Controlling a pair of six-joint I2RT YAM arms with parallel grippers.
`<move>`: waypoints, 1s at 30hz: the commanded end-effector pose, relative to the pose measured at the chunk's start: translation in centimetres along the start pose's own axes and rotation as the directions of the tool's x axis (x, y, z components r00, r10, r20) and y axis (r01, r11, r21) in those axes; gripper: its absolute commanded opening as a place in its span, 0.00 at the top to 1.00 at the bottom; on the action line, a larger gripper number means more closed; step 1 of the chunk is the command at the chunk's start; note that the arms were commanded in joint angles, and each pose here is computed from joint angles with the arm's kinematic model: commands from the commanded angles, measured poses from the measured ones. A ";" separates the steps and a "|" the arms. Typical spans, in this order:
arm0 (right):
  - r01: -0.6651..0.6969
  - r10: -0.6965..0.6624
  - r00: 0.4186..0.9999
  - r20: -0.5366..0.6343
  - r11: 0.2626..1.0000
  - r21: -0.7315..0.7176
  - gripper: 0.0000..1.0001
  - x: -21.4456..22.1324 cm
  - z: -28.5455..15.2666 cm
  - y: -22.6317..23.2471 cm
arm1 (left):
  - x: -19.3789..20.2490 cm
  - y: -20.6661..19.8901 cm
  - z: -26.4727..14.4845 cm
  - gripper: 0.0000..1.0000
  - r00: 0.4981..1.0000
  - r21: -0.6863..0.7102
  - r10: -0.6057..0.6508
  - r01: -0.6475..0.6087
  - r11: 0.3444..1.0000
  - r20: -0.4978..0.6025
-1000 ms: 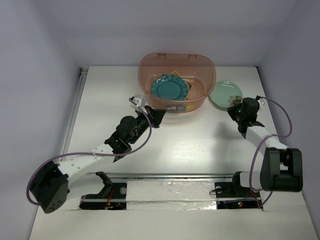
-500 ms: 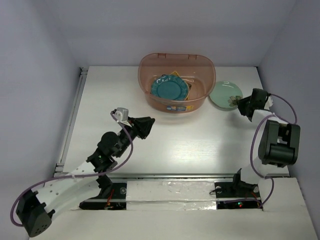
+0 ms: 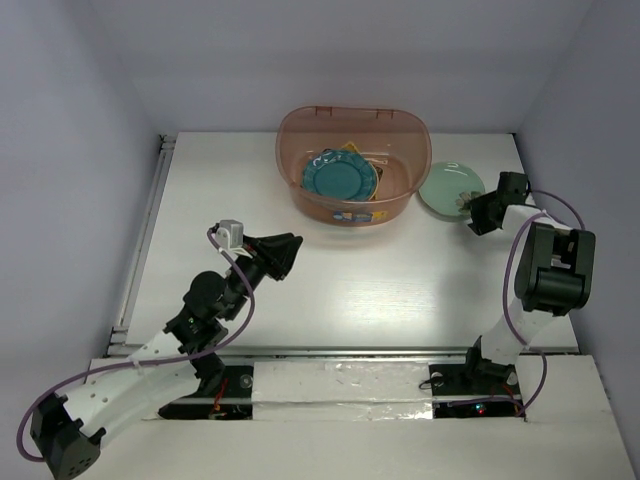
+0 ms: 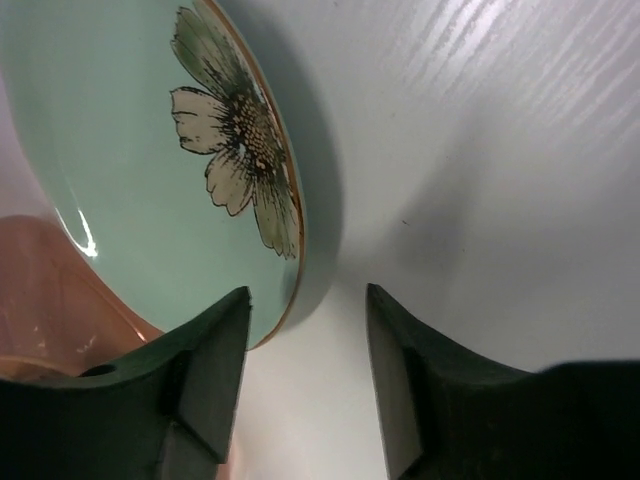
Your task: Place the plates into the plastic bin on the countertop
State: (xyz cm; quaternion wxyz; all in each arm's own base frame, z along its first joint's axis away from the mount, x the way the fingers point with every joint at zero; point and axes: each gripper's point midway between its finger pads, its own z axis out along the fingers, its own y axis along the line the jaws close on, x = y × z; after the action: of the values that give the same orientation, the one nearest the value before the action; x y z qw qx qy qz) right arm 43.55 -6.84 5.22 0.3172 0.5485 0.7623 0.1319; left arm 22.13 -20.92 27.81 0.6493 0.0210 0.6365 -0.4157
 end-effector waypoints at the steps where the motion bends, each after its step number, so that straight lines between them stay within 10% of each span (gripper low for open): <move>1: 0.012 -0.012 1.000 -0.007 1.000 -0.001 0.46 -0.7 -0.8 1.1 | -1.1 -0.2 -0.3 0.72 0.999 0.003 -0.016 0.016 1.000 0.048; 5: 0.056 -0.055 0.998 -0.032 0.998 0.039 0.22 -1.0 -0.2 1.3 | -1.3 0.0 -0.4 0.72 0.998 -0.005 -0.019 0.020 1.000 0.061; 22: -0.015 0.014 1.000 0.020 0.997 0.082 0.15 -2.1 2.4 1.2 | 0.1 0.9 0.5 0.71 1.000 -0.043 -0.005 0.007 0.999 0.029; 30: 0.019 -0.021 0.999 0.031 0.998 0.064 0.64 -2.3 2.3 1.9 | 0.4 0.9 0.7 0.71 1.000 -0.041 -0.005 0.006 0.999 0.018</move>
State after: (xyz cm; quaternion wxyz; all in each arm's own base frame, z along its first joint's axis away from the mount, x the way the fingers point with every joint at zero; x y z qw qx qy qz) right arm 45.82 -8.04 3.84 0.2878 0.5592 0.7712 0.0980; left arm 23.20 -20.75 26.22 0.6452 0.0049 0.6567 -0.3906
